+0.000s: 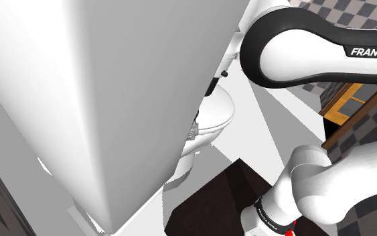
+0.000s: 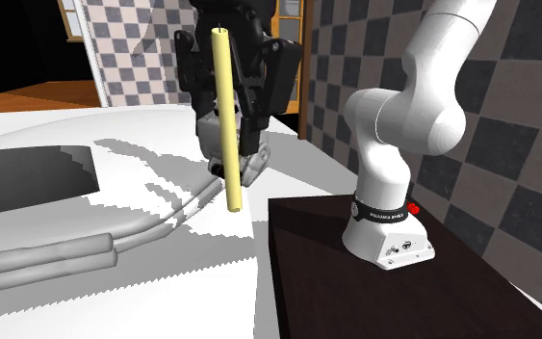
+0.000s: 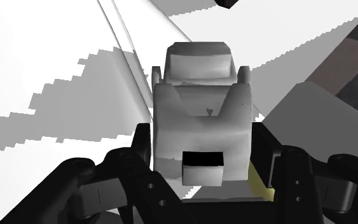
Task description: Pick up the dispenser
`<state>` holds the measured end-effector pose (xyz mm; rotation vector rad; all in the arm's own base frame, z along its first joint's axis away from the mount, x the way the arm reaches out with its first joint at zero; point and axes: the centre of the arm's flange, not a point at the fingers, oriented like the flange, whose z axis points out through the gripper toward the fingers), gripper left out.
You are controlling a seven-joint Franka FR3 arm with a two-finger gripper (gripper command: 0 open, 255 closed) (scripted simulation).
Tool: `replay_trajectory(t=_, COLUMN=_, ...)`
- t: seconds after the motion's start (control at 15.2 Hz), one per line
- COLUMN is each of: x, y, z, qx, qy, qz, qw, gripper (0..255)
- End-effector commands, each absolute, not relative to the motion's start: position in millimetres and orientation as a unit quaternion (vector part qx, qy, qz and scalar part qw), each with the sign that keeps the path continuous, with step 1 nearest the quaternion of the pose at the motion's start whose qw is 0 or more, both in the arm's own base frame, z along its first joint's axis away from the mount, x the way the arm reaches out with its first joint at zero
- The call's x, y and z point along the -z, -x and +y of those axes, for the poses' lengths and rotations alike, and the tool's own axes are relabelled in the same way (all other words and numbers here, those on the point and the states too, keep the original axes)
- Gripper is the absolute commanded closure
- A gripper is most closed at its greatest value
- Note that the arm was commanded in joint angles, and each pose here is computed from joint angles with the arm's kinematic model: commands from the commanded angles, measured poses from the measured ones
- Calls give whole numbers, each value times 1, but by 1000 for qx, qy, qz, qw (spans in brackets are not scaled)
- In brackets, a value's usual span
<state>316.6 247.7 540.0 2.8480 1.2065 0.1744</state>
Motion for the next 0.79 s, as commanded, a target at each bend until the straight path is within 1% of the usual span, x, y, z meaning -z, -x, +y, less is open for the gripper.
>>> replay_trajectory(t=0.0, x=-557, y=-314, z=253, qx=-66, qy=-918, qz=392, qw=18, gripper=255)
replay_trajectory(t=0.59, x=-605, y=-314, z=253, qx=-66, qy=-918, qz=392, qw=18, gripper=255)
replay_trajectory(t=0.73, x=-605, y=-314, z=253, qx=-66, qy=-918, qz=392, qw=18, gripper=255)
